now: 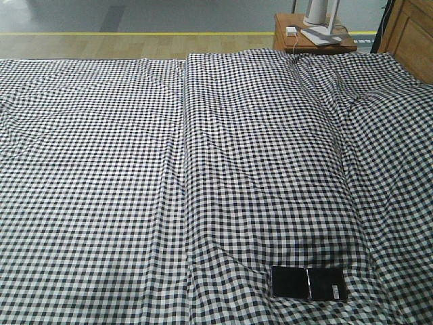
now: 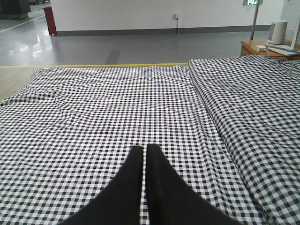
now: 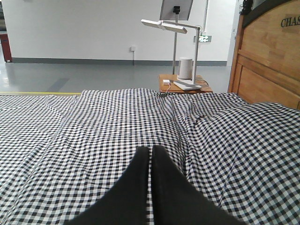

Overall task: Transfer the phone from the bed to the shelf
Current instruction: 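Move the right gripper toward the black phone on the bed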

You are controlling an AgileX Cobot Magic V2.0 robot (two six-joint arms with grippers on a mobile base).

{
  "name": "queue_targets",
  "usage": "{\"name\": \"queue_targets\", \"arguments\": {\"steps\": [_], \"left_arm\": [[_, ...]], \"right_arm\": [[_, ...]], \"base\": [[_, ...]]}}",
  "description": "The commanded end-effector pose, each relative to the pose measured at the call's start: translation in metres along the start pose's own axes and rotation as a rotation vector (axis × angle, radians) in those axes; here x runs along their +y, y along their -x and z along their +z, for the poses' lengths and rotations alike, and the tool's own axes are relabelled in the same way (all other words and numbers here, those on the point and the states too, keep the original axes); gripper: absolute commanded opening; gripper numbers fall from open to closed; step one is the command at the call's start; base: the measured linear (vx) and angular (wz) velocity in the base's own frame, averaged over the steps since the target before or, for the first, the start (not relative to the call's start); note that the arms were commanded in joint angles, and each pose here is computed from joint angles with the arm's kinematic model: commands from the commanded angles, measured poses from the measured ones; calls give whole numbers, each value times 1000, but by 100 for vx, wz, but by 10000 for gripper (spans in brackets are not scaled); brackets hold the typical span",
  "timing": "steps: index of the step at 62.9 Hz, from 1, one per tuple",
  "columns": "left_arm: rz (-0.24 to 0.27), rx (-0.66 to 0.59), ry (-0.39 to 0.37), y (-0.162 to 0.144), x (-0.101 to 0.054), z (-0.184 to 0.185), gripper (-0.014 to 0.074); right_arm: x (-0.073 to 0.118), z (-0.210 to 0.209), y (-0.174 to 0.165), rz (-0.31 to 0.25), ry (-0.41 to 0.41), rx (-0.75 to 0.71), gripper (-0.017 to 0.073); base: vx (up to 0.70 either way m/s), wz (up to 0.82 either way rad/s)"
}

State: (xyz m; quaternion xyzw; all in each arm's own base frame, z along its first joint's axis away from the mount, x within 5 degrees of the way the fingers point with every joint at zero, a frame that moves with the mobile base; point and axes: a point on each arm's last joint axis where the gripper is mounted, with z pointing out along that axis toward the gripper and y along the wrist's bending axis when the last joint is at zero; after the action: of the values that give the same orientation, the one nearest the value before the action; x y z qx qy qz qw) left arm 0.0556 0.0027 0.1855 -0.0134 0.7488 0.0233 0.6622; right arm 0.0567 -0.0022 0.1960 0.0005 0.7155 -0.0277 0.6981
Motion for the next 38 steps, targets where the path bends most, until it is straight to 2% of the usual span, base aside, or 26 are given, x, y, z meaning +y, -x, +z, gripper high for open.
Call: {"name": "queue_targets", "arguments": {"steps": [1,38], "left_arm": [[-9,-71,3,4,0,0,1],[-9,-71,3,4,0,0,1]], "right_arm": [[0,0,4,-16,-4,-75,-5],[0,0,4,-16,-4,-75,-5]], "base": [[0,0],[0,0]]}}
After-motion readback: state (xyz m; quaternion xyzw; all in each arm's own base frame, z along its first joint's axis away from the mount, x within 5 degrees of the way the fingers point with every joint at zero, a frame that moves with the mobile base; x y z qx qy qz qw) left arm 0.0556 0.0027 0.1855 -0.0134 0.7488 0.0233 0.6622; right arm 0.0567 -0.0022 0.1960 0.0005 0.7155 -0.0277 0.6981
